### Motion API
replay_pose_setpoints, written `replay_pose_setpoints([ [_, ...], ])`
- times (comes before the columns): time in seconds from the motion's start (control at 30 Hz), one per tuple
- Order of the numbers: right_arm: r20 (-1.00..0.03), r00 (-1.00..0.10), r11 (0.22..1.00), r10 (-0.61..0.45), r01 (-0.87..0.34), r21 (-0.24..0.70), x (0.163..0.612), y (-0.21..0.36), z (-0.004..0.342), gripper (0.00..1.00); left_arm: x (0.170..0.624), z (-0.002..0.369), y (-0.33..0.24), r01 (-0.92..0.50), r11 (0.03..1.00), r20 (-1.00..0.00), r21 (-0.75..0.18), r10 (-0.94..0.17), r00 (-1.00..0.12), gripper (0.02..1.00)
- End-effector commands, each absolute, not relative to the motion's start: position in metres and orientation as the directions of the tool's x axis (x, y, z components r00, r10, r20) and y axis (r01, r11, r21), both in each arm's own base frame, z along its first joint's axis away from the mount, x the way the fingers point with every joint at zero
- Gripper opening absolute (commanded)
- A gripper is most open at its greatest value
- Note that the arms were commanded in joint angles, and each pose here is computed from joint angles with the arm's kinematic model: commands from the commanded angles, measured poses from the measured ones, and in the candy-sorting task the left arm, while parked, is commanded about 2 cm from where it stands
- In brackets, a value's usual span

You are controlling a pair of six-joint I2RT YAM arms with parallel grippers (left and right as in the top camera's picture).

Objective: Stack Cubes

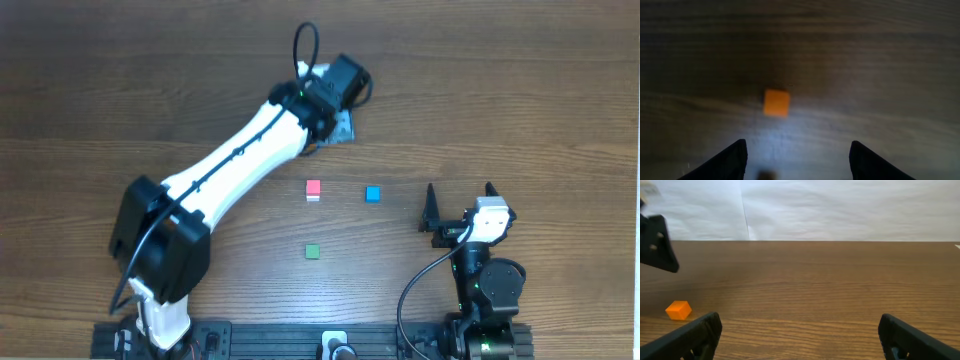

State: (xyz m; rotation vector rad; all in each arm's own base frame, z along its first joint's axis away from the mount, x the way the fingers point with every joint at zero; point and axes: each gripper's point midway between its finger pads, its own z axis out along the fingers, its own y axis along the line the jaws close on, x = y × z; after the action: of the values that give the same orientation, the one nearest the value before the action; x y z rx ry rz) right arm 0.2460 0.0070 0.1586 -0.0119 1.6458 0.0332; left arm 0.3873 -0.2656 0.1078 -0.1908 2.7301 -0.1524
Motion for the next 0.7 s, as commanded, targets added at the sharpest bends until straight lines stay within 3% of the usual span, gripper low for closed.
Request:
replay_pose_setpoints([
  [0.03,-0.997,-0.075,0.999,0.004,-0.034,0.007,0.246,0.007,0.157,0.991,0.398,0.06,-0.253,-0.118,0.992,-0.322,-0.044,-0.126,-0.938,0.66],
  [0.7,-0.997,-0.075,0.999,0.004,-0.034,0.007,0.246,0.007,0.157,0.993,0.4,0.02,-0.25,-0.114,0.993,-0.258,-0.02,-0.116,-0.959,0.586],
])
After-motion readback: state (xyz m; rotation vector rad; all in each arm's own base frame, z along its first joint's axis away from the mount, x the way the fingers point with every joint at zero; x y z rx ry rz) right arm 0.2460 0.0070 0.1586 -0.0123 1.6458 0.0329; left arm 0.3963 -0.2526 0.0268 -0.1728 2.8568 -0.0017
